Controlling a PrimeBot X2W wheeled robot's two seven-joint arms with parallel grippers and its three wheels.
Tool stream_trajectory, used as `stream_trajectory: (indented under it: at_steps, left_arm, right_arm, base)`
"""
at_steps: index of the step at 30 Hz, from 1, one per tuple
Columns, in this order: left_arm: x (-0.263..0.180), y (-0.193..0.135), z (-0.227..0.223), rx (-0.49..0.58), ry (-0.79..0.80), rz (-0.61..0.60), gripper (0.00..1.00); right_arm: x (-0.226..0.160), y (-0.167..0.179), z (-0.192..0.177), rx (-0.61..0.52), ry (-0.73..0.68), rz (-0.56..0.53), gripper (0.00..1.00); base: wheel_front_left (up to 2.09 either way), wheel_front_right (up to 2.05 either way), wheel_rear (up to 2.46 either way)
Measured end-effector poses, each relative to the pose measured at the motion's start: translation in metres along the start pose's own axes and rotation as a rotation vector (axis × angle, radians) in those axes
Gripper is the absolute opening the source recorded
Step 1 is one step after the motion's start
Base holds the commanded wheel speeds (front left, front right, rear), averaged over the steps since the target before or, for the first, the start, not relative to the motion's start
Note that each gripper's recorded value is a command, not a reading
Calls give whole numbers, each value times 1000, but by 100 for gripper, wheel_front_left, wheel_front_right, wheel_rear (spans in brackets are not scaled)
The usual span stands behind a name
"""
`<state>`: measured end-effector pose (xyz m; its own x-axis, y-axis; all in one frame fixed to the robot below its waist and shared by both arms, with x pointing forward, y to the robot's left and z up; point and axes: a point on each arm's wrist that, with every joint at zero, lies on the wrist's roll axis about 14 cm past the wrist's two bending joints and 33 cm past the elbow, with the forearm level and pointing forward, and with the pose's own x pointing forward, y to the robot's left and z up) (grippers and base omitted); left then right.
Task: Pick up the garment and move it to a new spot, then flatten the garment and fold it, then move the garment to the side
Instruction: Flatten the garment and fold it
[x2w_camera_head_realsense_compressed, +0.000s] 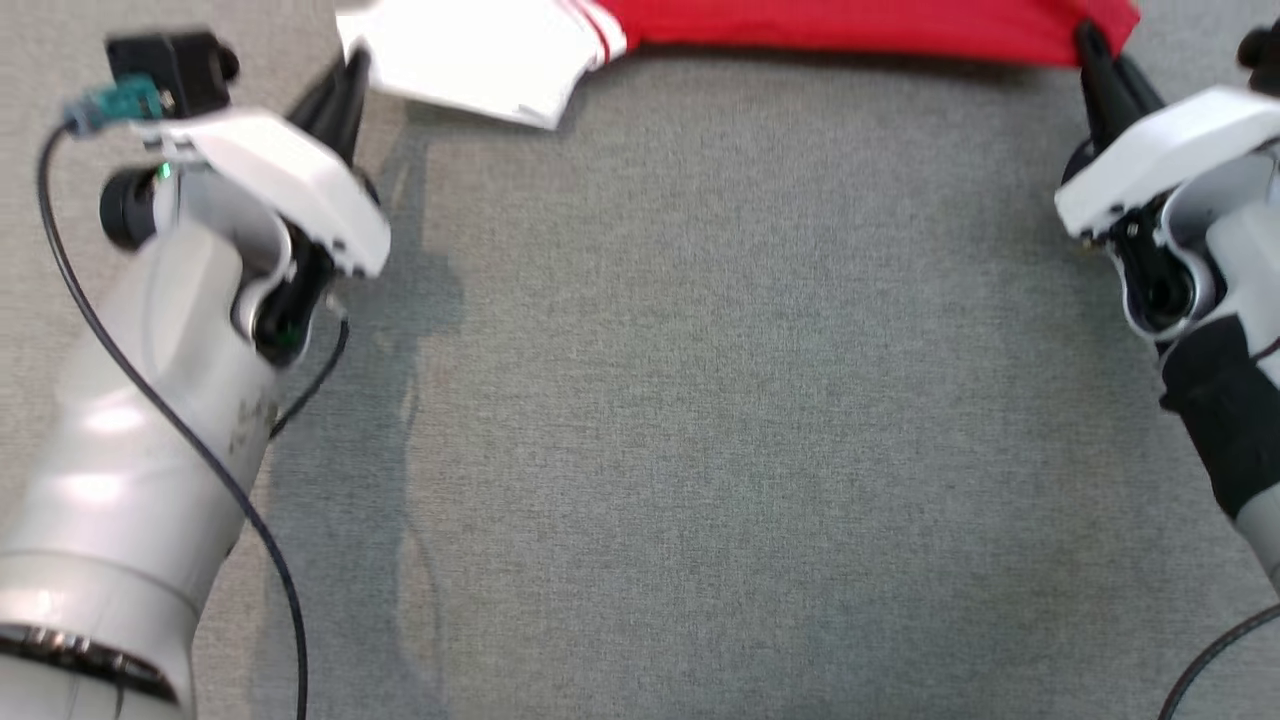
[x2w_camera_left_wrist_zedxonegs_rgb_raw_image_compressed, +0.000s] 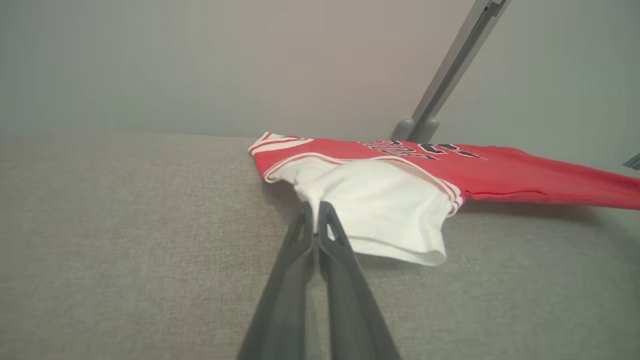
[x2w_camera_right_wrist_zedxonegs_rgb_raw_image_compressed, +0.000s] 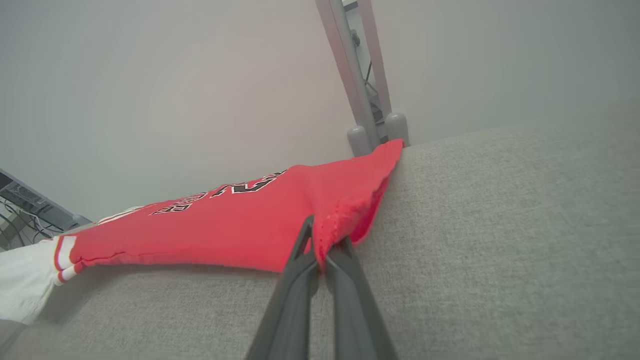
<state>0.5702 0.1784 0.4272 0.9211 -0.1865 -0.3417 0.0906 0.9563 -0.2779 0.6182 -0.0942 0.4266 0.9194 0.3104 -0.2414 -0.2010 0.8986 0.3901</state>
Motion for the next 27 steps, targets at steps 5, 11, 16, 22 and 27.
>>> stream_trajectory:
  at_steps: [5,11,16,22,27]
  left_arm:
    - [-27,2,-22,108,97,-21,0]
    - [-54,-3,-47,185,208,-63,0]
    - [-81,-6,-71,217,343,-105,0]
    - [-110,-10,-80,215,432,-153,0]
    - [-133,-13,-81,208,468,-183,0]
  right_arm:
    - [-17,1,0,-82,24,4,0]
    - [-34,-2,-5,-189,74,2,0]
    - [-45,2,-2,-239,81,11,0]
    - [-60,2,-1,-306,107,18,0]
    - [-78,-3,-13,-338,189,9,0]
  base:
    - [0,0,0]
    - [0,0,0]
    - [0,0,0]
    - [0,0,0]
    - [0,0,0]
